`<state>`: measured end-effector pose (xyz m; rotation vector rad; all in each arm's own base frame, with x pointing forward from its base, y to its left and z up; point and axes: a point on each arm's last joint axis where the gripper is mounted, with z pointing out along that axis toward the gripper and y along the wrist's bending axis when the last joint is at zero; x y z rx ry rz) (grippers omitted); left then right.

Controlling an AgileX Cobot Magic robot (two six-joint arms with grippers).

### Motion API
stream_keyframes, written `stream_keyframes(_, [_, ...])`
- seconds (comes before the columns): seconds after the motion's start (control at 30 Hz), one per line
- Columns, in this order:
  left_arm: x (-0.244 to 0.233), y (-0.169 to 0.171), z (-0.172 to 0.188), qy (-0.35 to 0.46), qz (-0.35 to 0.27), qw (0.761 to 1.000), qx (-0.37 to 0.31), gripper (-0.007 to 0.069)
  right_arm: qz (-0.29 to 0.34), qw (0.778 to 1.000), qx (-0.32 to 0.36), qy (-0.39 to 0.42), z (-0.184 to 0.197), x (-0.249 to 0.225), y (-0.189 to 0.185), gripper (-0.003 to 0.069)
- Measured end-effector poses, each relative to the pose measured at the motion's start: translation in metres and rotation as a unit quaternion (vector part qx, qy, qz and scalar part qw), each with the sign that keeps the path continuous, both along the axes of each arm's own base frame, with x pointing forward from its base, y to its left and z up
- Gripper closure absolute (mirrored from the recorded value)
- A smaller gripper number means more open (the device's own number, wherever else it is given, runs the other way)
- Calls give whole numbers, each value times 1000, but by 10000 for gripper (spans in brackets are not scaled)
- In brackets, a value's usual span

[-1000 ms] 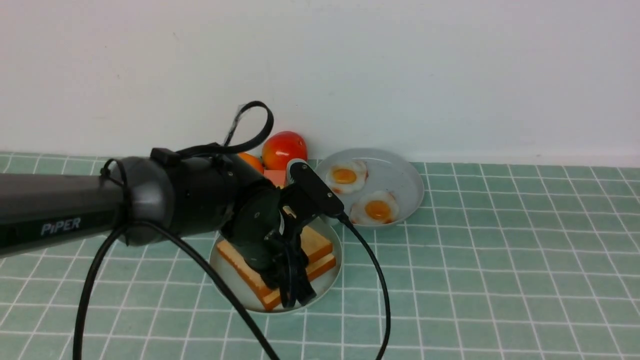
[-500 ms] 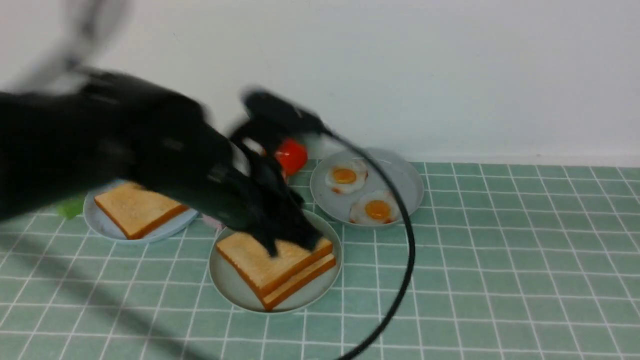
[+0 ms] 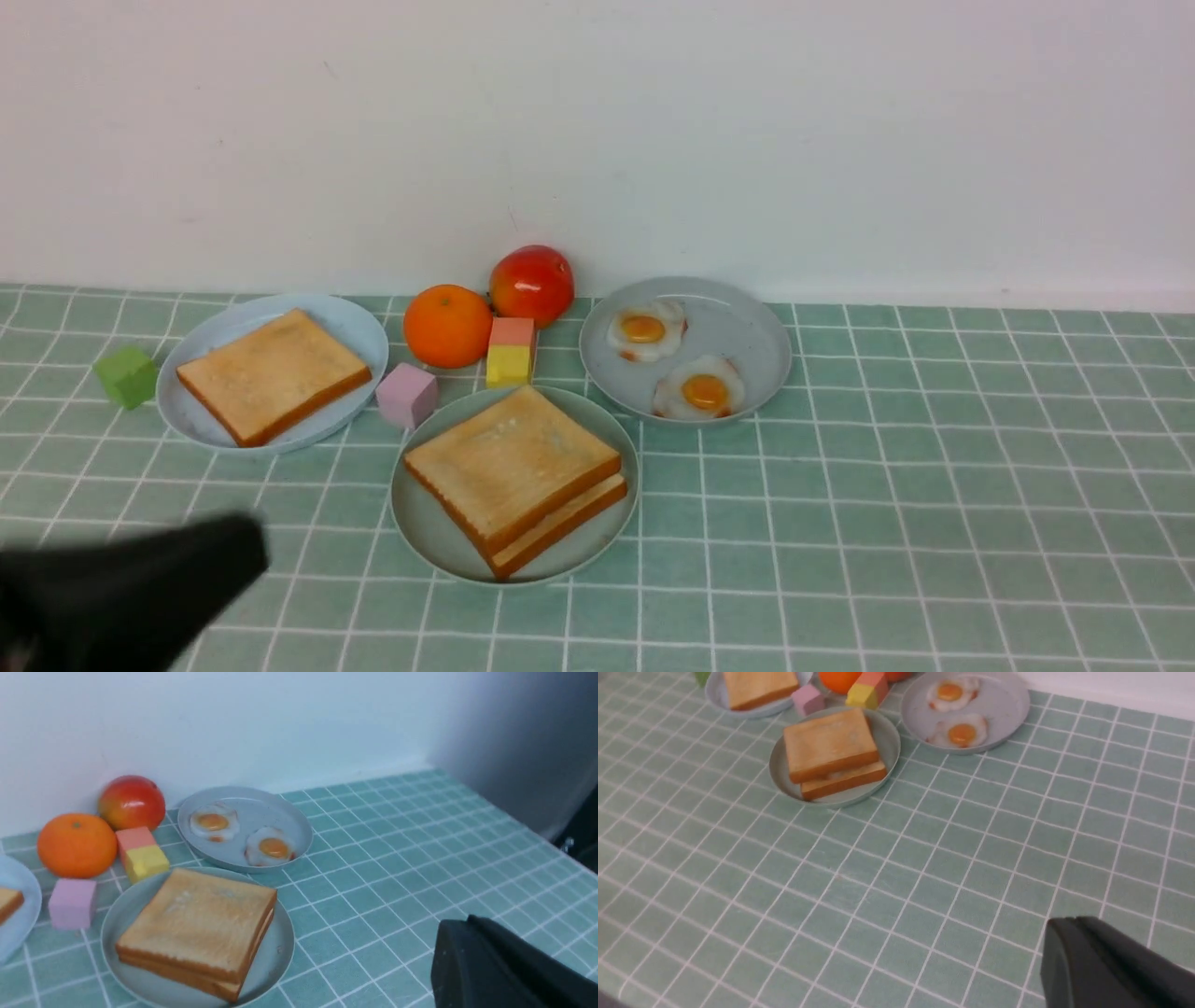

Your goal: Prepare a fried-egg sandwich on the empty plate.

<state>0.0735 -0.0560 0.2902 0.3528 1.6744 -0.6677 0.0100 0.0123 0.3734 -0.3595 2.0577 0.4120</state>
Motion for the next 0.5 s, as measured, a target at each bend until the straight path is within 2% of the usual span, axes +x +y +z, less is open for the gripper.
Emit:
stream_keyframes(0.2, [-18, 18, -34, -72, 27, 995, -59, 638, -28, 998, 50, -25, -37, 9, 2, 668])
stream_keyframes(0.5, [-22, 22, -39, -93, 32, 992, -76, 638, -53, 985, 136, -89, -80, 43, 15, 666])
